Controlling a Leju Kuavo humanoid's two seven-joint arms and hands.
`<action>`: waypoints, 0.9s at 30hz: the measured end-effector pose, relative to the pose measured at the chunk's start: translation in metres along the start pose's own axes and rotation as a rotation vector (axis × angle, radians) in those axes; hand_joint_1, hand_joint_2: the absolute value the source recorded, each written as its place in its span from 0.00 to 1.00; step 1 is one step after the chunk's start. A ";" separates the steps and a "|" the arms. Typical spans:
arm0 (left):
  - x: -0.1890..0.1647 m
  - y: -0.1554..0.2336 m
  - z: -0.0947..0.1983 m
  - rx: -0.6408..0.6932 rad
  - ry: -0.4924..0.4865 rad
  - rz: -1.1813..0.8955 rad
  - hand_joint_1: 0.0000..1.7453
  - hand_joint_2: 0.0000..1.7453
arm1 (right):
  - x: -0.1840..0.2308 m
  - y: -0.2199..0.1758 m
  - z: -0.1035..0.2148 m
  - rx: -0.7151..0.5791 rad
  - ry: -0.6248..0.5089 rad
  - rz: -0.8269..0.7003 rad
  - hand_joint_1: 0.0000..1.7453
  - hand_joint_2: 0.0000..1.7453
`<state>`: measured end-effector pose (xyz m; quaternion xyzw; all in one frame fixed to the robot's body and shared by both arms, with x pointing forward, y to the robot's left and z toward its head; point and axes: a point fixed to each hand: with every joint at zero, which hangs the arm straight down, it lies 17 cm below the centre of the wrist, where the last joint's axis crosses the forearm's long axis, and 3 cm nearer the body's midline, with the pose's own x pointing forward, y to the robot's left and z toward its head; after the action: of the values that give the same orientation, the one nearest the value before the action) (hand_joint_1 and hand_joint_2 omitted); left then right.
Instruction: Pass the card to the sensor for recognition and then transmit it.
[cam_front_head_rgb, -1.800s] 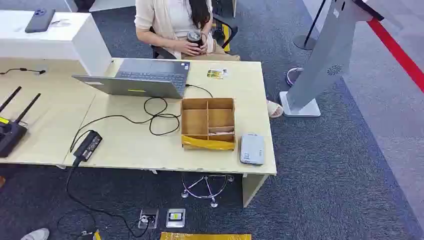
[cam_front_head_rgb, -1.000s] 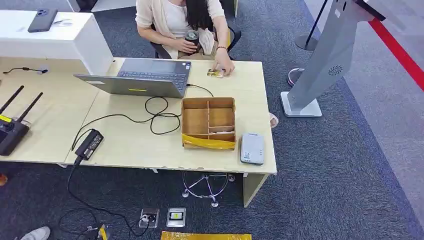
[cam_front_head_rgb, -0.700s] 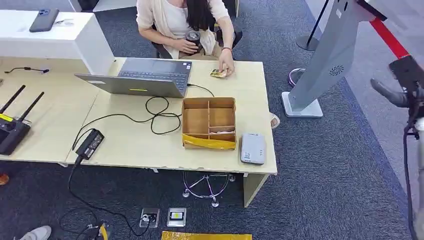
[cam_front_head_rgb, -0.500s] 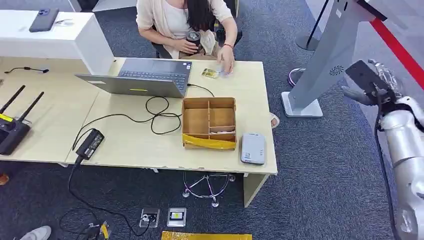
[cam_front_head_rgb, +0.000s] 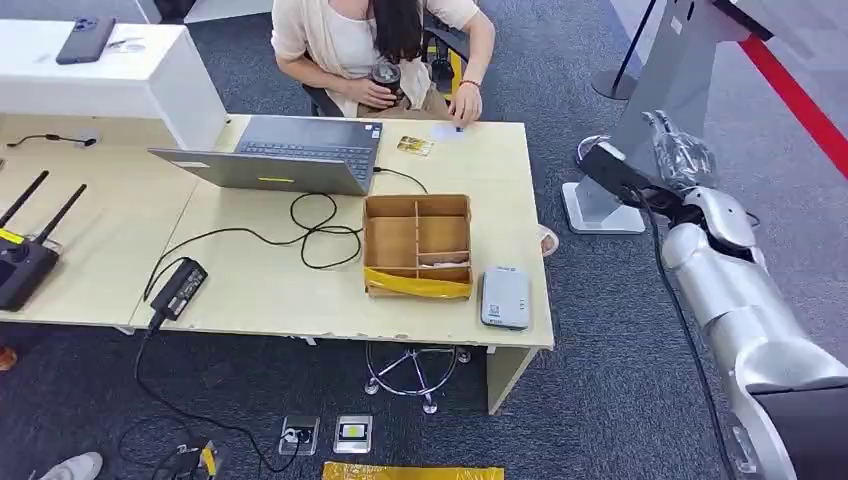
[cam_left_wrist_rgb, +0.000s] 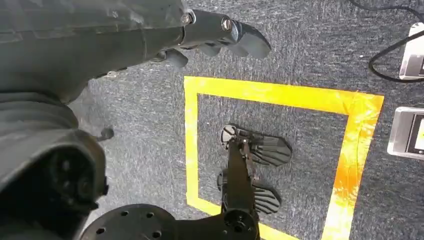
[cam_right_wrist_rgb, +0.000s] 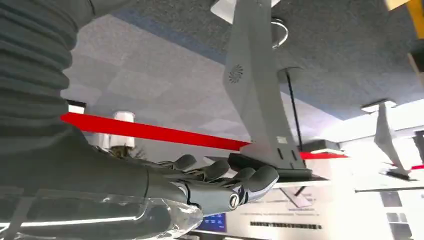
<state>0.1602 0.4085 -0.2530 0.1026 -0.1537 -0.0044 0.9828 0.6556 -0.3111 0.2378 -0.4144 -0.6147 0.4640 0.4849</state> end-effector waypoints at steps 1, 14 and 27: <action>0.000 0.001 0.000 0.001 0.000 -0.002 0.00 0.00 | 0.007 0.002 -0.001 0.004 -0.010 0.004 0.00 1.00; -0.003 0.003 0.000 0.003 0.009 -0.015 0.00 0.00 | 0.069 0.020 -0.009 0.027 -0.102 -0.019 0.00 1.00; 0.001 0.002 0.000 0.001 0.003 -0.032 0.00 0.00 | 0.092 0.027 -0.010 0.036 -0.134 -0.041 0.00 1.00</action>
<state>0.1608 0.4108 -0.2525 0.1058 -0.1506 -0.0196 0.9827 0.6495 -0.2152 0.2320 -0.3609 -0.6456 0.4916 0.4596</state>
